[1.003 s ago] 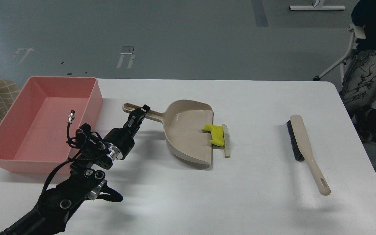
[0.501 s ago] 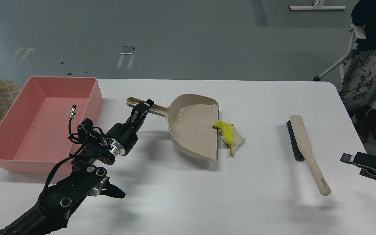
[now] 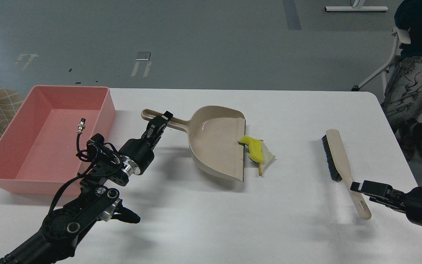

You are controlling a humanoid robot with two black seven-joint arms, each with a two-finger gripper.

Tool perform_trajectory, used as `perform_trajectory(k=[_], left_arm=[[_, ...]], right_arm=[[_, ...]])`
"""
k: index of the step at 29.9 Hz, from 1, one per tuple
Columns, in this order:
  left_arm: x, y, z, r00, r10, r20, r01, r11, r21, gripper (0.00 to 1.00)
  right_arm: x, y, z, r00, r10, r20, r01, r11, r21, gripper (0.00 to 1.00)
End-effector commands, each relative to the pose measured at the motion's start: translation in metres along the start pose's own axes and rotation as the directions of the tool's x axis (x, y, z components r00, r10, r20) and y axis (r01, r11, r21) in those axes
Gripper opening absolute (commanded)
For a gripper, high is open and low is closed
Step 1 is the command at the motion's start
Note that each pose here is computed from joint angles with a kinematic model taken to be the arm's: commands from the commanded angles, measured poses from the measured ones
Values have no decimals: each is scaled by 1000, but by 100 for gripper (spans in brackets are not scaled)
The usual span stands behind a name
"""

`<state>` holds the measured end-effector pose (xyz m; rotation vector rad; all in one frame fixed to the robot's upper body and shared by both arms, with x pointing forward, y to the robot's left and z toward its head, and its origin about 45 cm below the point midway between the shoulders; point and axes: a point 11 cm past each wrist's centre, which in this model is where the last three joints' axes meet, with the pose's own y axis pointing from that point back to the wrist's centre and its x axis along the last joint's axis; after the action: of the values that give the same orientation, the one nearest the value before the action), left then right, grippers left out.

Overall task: Sweep and dump garbage into bin
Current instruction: 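Lower the right gripper toward the wooden brush handle, then close the right gripper on the brush handle and lift it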

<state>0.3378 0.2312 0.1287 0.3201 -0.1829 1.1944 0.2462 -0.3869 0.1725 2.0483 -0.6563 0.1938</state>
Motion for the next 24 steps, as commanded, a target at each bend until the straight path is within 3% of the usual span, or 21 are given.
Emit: perform_trajectory(k=[1,11,20,24], left_arm=[[2,1,-1,1000,1,5,-1,1000,-5,0],[3,3,-4,1000,3,8,-3,1000,0,0],[2,5,-5,1000,1,6,-1,1000,1,0],[2,4,-5,1000,1,5,-1,1000,0,0]], right_arm=[[-2,-6,-3,1000,5,0,-5,1000,0,78],[-9,-20,-10,1000,-4,4,4,1000,11,78],[-15,-27,-14,1000,-5,12,5,1000,27,54],[-14,-25,-14,1000,-3,10,3,1000,24,55]])
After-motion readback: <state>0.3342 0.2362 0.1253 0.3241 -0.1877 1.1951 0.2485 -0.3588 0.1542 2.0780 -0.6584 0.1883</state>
